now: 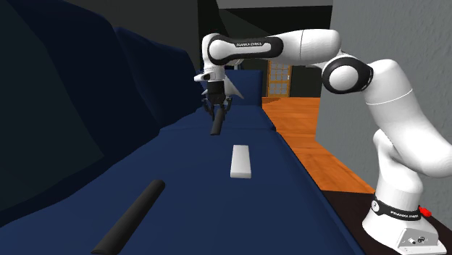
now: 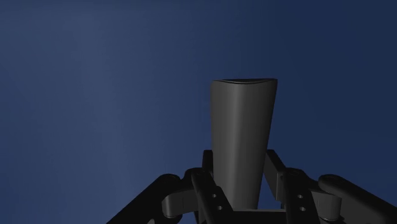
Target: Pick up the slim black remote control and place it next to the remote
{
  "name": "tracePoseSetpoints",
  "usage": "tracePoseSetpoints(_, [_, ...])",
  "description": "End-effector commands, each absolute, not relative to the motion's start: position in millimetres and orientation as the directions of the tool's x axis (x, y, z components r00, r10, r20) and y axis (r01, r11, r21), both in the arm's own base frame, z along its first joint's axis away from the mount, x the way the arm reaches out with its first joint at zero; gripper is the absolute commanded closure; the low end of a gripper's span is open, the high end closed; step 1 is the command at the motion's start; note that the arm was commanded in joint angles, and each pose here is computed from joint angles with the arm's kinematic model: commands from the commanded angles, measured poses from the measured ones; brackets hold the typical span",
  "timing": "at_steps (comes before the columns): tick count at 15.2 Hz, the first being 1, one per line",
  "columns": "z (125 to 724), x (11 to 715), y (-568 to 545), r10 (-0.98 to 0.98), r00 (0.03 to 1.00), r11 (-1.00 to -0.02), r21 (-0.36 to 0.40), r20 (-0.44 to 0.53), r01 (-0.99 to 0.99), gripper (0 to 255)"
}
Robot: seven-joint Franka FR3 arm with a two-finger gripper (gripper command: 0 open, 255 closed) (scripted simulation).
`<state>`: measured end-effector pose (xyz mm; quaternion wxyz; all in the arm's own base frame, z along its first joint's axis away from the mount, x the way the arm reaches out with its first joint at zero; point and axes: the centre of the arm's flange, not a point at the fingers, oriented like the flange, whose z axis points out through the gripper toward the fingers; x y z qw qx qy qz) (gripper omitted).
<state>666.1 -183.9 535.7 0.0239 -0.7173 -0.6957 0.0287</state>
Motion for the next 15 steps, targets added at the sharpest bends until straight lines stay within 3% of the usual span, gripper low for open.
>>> tracePoseSetpoints(1, [546.3, 666.3, -184.3, 1.000, 0.030, -0.031, -0.075, -0.008, 0.997, 255])
tracePoseSetpoints(15, [550.8, 649.2, -13.5, 1.000, 0.030, -0.031, -0.075, -0.008, 0.997, 255])
